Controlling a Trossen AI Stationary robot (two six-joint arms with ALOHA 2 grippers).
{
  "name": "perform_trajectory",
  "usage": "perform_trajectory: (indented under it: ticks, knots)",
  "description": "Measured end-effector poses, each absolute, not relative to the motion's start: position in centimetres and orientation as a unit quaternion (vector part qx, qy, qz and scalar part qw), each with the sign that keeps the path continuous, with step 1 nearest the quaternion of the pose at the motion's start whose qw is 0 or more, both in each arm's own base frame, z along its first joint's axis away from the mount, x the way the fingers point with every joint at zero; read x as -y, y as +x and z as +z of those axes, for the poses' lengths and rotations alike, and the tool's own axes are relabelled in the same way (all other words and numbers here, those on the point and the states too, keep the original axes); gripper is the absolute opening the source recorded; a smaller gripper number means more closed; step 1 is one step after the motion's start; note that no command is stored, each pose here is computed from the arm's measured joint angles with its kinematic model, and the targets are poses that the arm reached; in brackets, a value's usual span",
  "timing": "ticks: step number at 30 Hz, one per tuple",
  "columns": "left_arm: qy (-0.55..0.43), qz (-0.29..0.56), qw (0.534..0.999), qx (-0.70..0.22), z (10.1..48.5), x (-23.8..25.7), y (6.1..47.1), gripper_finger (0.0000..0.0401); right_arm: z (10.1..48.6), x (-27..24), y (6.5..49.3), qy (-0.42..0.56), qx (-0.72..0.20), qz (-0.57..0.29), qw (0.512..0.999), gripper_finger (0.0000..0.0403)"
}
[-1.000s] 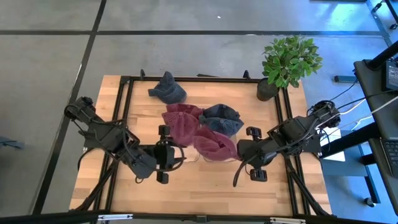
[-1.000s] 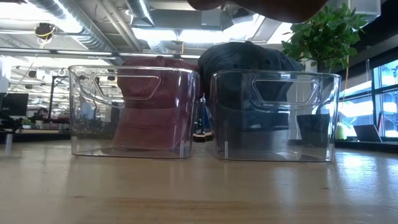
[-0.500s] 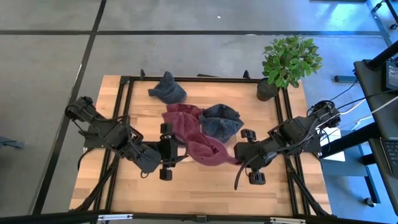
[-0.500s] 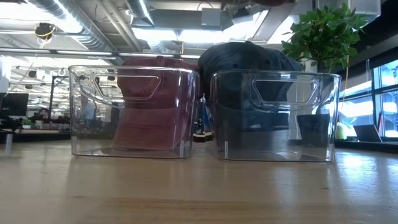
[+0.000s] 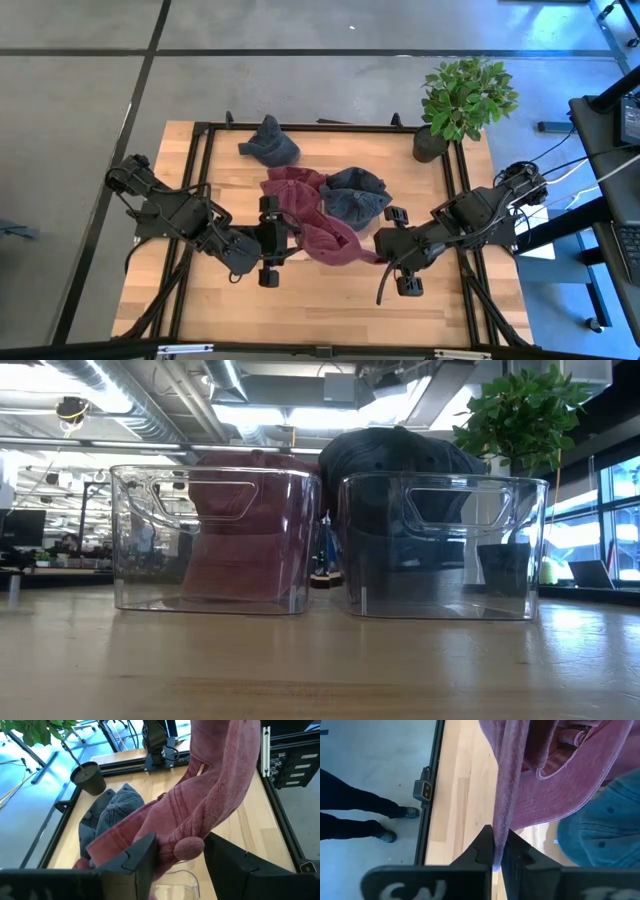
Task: Pick & Place hat
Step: Put the red cap into the left transparent bin
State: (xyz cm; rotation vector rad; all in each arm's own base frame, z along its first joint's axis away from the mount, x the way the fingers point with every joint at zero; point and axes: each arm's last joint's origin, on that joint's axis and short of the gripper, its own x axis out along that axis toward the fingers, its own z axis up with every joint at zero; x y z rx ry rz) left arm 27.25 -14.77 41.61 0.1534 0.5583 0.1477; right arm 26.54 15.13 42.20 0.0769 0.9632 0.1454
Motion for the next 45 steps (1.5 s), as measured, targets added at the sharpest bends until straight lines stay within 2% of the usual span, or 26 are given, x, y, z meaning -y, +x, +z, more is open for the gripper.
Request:
perform_trajectory:
  ticks: [5,13,19,25,32,39,45]
  knots:
    - [0.074,0.072,0.957,-0.272,41.7,14.8,27.3,0.0122,42.2,-15.1,26.6,0.036,-0.461,0.066,0.884,0.0018]
    - [0.100,0.060,0.957,-0.267,41.8,14.9,27.4,0.0040,42.2,-15.1,26.6,0.036,-0.459,0.063,0.885,0.0019]
    - [0.097,0.060,0.957,-0.266,41.8,14.9,27.4,0.0040,42.2,-15.1,26.6,0.025,-0.460,0.074,0.885,0.0034]
    - [0.072,0.062,0.961,-0.261,42.5,14.0,27.7,0.0040,42.2,-15.1,26.6,0.014,-0.460,0.081,0.884,0.0089]
    - [0.035,0.040,0.961,-0.273,44.7,11.2,27.9,0.0040,41.7,-13.8,25.7,0.008,-0.494,-0.013,0.869,0.0155]
    - [-0.009,0.086,0.940,-0.330,44.6,7.8,27.8,0.0040,41.4,-12.9,24.6,0.000,-0.522,-0.086,0.849,0.0169]
    - [-0.048,0.135,0.902,-0.407,42.8,6.2,27.9,0.0040,41.4,-12.9,24.6,0.000,-0.516,-0.097,0.851,0.0170]
